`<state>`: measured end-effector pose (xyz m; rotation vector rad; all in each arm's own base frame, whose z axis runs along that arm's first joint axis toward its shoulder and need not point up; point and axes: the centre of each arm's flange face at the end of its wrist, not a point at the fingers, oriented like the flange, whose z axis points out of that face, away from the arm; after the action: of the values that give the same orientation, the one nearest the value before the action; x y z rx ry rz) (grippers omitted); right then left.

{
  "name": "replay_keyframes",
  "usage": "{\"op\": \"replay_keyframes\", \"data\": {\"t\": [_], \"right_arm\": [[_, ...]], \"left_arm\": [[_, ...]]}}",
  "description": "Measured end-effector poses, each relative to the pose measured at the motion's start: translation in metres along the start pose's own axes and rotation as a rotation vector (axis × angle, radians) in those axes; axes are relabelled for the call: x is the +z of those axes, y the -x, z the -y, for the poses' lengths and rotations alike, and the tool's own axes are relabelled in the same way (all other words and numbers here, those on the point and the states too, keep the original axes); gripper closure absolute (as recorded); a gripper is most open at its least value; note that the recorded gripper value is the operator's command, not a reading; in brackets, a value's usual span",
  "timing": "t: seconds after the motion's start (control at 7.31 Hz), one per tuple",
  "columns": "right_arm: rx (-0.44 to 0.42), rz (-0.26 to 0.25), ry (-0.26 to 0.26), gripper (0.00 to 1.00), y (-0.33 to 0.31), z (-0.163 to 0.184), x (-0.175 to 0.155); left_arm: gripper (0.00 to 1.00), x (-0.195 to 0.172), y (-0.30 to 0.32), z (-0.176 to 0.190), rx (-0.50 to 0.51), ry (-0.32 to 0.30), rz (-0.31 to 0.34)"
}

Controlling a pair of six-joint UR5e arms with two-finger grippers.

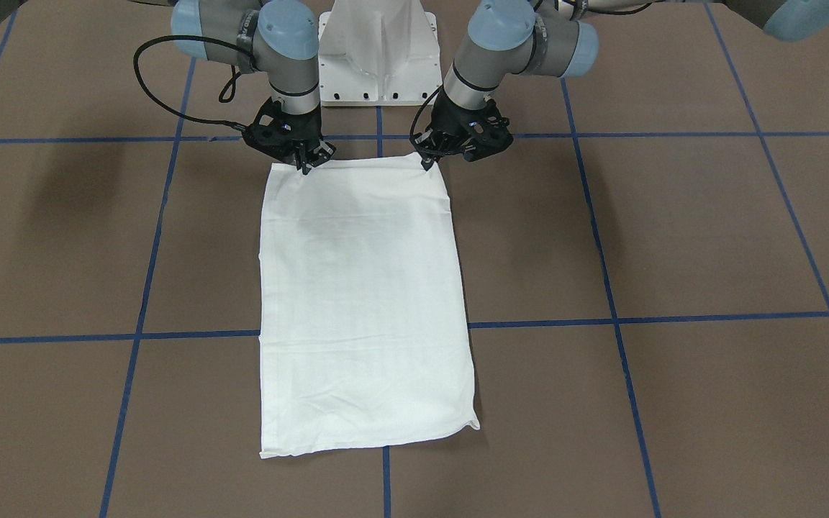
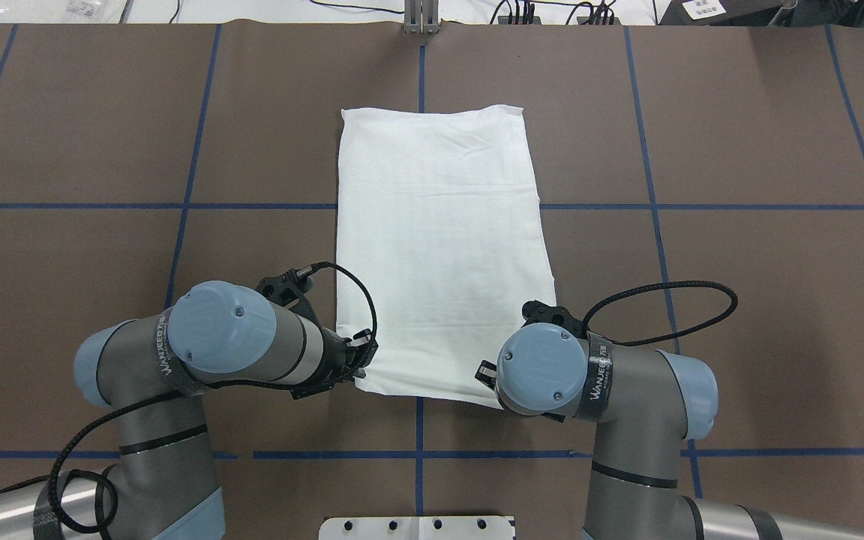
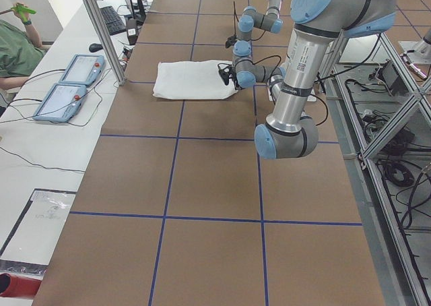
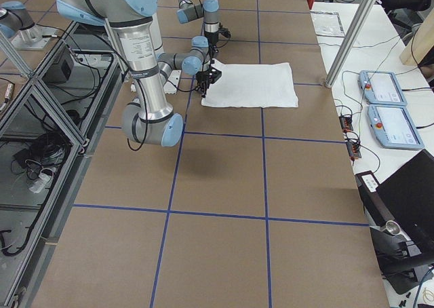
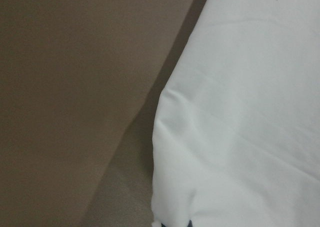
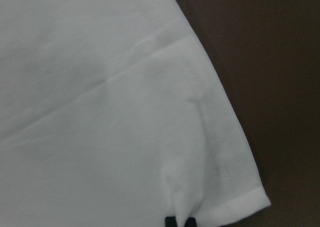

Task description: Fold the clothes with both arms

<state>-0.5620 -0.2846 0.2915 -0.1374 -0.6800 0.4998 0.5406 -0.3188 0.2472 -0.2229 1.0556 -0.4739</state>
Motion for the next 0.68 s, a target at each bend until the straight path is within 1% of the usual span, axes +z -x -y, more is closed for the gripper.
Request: {"op": "replay_keyframes", "data": {"t": [0.27,0.55,0.68], "right_arm": [[0.003,0.017,0.008,1.00,0.008,0.000,-0.008],[0.012,0.061,0.032,1.00,0.016,0.000,-0.034],[0.021,0.088,0.041,1.00,0.012,0.001,-0.050]], "left_arm": [[1.00,0.000,0.000,0.000,0.000,0.000,-0.001],[1.00,-0.005,0.002,0.000,0.000,0.000,-0.005],[1.00,-0.015,0.004,-0.004,0.001,0.004,-0.012]]}}
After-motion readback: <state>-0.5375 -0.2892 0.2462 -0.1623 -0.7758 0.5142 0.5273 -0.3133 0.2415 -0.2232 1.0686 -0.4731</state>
